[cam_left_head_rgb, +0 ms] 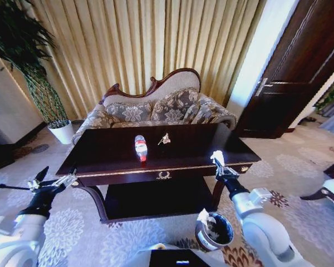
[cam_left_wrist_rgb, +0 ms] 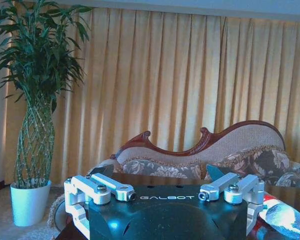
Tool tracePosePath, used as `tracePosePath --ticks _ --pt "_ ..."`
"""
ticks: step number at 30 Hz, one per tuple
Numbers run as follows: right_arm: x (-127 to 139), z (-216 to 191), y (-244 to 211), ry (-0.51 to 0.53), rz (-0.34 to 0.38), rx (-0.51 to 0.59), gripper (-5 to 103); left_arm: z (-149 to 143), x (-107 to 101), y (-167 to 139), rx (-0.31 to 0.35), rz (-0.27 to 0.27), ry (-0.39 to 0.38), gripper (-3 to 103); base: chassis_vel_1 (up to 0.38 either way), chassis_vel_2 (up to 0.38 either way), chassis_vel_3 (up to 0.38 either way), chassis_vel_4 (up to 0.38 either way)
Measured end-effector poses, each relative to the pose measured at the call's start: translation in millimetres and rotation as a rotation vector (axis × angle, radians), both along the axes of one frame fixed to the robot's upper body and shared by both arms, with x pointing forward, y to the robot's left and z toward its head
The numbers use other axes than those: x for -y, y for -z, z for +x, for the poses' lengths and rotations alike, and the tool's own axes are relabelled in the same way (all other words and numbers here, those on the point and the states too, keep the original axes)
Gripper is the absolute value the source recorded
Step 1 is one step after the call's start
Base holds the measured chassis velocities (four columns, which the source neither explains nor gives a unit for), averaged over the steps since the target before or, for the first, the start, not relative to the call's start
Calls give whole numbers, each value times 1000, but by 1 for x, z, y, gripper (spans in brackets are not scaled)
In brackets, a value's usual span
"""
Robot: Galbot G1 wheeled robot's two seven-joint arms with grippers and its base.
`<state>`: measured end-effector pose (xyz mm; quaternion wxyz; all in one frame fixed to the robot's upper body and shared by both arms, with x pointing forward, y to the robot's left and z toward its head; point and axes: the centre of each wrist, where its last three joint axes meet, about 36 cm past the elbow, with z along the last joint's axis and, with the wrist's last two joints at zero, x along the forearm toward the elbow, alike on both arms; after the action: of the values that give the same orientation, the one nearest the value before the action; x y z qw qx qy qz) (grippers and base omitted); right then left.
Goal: Move to the front of the table and place the trash on the table into the trash bin.
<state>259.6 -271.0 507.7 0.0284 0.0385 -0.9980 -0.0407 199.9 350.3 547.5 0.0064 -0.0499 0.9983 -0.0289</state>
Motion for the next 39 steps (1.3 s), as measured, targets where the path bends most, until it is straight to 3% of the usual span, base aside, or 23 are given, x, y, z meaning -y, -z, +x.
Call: tracePosePath --ticks 20,39 --pt "1 5 5 7 -9 -4 0 0 0 2 -1 -6 1 100 154 -146 -152 146" --pt "1 6 6 8 -9 -3 0 0 0 2 -1 -7 2 100 -5 7 -5 -3"
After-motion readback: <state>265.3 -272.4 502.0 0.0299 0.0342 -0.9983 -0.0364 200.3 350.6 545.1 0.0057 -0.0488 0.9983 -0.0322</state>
